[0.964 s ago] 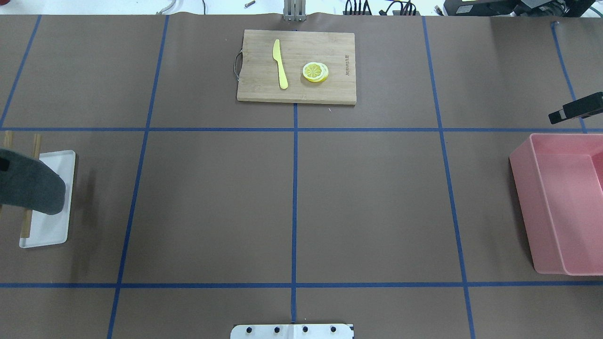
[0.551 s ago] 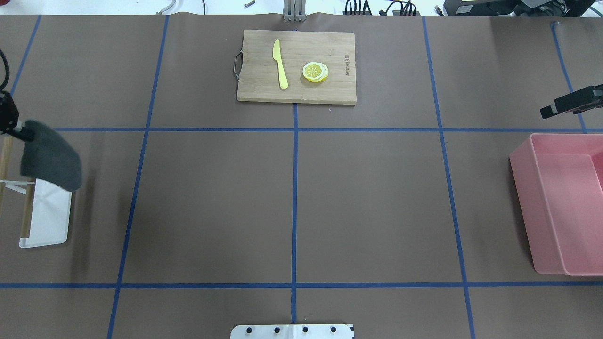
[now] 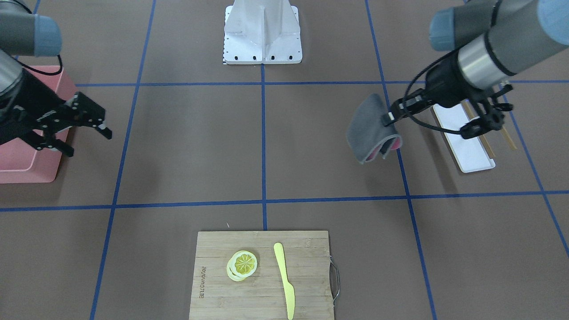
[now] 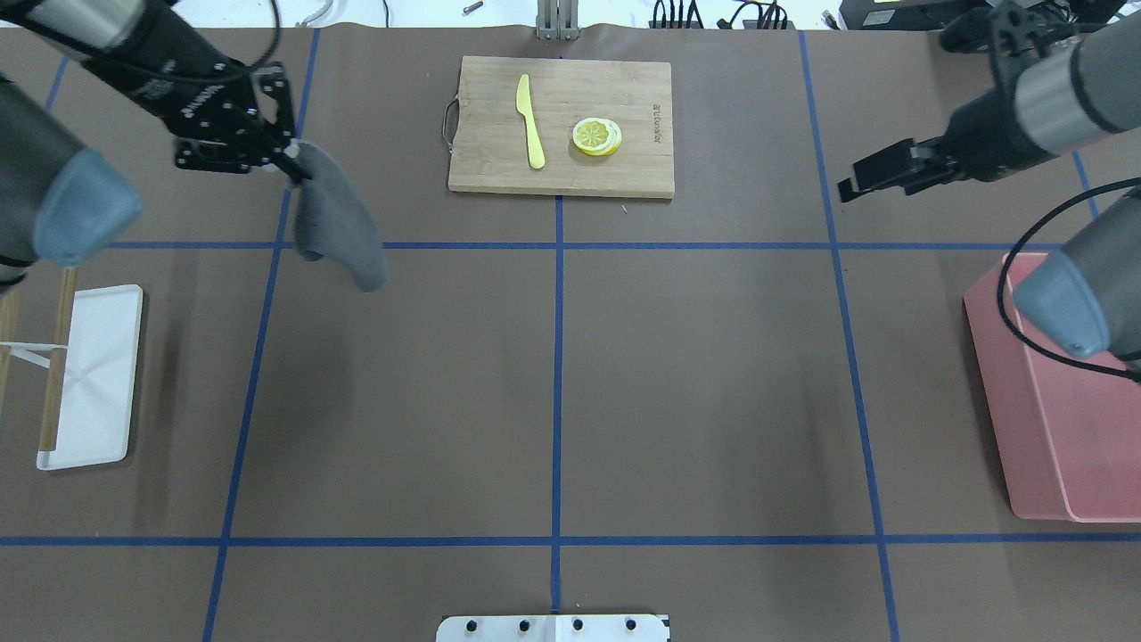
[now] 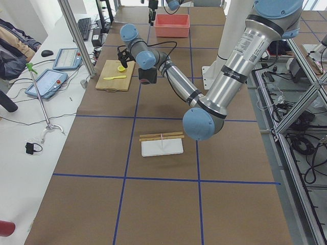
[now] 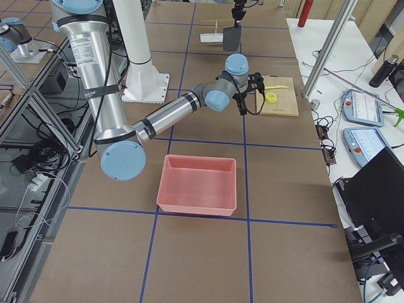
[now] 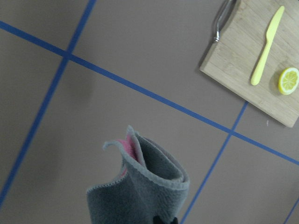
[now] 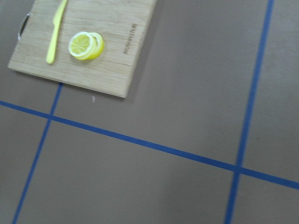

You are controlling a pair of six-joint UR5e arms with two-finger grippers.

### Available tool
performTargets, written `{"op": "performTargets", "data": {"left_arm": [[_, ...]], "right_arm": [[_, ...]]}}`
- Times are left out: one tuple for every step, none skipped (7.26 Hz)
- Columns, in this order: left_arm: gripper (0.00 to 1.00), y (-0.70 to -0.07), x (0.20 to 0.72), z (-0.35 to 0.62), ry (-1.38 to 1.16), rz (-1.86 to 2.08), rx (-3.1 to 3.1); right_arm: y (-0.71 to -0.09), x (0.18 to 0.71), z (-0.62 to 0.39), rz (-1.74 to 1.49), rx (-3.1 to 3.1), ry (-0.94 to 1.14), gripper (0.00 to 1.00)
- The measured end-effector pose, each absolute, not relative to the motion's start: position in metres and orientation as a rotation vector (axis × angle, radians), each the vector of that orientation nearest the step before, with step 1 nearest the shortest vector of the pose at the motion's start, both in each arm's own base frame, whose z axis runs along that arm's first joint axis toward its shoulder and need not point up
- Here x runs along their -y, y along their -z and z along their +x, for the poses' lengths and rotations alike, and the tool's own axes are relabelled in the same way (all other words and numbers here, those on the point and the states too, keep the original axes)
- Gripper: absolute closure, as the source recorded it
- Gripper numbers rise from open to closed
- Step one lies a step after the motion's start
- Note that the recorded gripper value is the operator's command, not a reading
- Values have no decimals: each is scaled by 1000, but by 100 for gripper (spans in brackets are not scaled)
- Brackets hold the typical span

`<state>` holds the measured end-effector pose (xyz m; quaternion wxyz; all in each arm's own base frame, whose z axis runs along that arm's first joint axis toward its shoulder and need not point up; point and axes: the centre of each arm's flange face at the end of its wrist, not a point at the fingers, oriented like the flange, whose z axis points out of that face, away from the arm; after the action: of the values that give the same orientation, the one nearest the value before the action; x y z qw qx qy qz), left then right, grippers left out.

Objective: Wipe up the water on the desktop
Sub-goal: 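Carry the cloth toward the table center while the right gripper reaches toward it, then grasp the cloth with the right gripper while the left gripper releases it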

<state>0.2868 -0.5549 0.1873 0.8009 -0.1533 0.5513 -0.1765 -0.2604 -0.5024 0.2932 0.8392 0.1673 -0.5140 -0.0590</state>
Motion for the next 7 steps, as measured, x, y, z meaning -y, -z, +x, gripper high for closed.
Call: {"op": "performTargets", "data": {"left_arm": [[100, -150, 558, 328, 405, -327, -1176], [100, -120, 559, 365, 435, -318, -1177], [100, -101, 557, 397, 466, -315, -1197], [100, -90, 552, 422, 494, -319, -1226], [100, -84, 547, 436, 511, -322, -1246], [100, -80, 542, 443, 521, -329, -1258], [100, -75, 536, 444, 530, -341, -1268]], "right_arm": [[-248, 474, -308, 423, 1102, 103, 0], [-214, 444, -346, 499, 1117, 83, 0], [-188, 420, -375, 563, 1130, 66, 0], [-167, 403, -396, 615, 1143, 56, 0], [-153, 388, -411, 659, 1146, 47, 0], [-148, 375, -425, 703, 1131, 33, 0], [-149, 367, -435, 739, 1107, 16, 0]]}}
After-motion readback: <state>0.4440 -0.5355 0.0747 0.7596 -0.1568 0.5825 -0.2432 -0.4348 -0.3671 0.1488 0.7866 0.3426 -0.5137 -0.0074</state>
